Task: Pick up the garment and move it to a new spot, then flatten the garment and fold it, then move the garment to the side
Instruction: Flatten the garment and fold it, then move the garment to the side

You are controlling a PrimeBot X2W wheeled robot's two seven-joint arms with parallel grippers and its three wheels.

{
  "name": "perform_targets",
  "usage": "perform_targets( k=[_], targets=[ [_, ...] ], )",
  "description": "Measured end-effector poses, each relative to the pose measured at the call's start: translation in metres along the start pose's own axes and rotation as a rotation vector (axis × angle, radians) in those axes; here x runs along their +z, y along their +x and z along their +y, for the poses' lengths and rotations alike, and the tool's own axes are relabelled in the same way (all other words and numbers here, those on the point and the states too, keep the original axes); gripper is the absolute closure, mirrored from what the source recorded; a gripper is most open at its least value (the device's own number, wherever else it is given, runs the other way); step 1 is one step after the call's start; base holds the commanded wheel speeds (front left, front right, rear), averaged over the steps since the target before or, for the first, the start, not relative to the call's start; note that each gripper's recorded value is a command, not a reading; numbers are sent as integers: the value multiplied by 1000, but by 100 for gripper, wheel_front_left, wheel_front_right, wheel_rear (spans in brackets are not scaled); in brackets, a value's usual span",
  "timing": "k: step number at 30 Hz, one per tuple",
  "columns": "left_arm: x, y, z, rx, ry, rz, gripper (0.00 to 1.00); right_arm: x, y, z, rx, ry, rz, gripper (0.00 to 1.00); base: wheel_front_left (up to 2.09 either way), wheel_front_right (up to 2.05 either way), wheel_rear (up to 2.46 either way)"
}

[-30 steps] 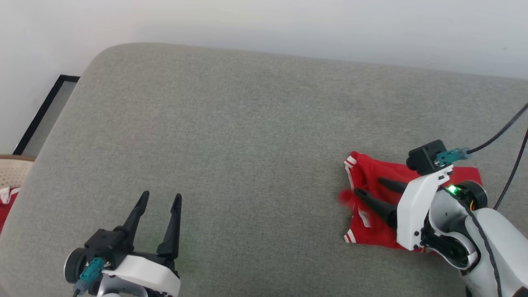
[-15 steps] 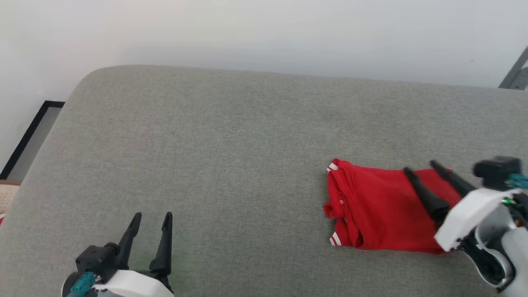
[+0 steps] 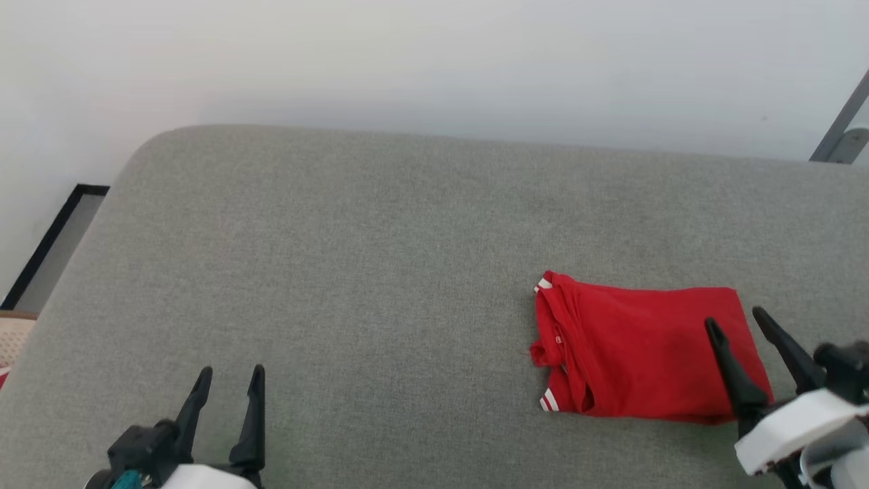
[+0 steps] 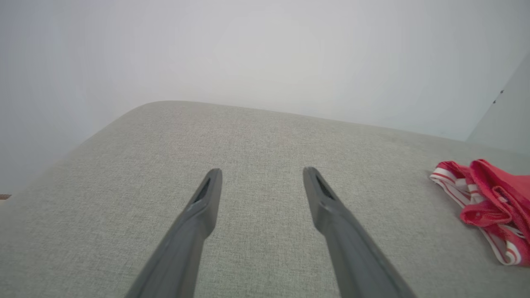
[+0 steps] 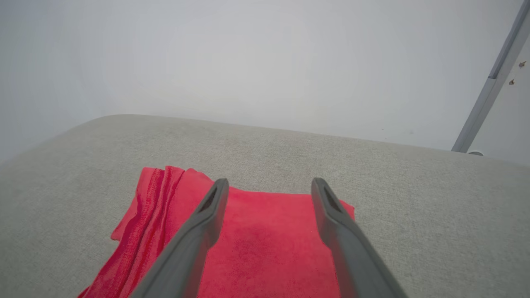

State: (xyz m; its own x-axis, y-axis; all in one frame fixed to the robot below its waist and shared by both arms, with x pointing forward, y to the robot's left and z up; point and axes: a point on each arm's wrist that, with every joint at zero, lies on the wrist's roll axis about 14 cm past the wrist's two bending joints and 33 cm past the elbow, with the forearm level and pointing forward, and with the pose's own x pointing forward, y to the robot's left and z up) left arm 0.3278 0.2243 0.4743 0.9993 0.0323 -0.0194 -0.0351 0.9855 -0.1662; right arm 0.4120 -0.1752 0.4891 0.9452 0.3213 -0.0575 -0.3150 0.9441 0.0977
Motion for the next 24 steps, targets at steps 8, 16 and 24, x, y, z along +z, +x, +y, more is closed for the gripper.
perform_targets(
  k=[8,16,24],
  targets=[
    [7,-15,-2,-14,21,-26,0,14,-33,-6,-94,34,-99,0,0,0,0],
    [9,-29,-2,-17,29,-28,0,17,-56,-13,-148,28,-121,0,0,0,0],
    [10,-36,-2,-10,28,-32,0,20,-64,-15,-178,38,-119,0,0,0,0]
  ],
)
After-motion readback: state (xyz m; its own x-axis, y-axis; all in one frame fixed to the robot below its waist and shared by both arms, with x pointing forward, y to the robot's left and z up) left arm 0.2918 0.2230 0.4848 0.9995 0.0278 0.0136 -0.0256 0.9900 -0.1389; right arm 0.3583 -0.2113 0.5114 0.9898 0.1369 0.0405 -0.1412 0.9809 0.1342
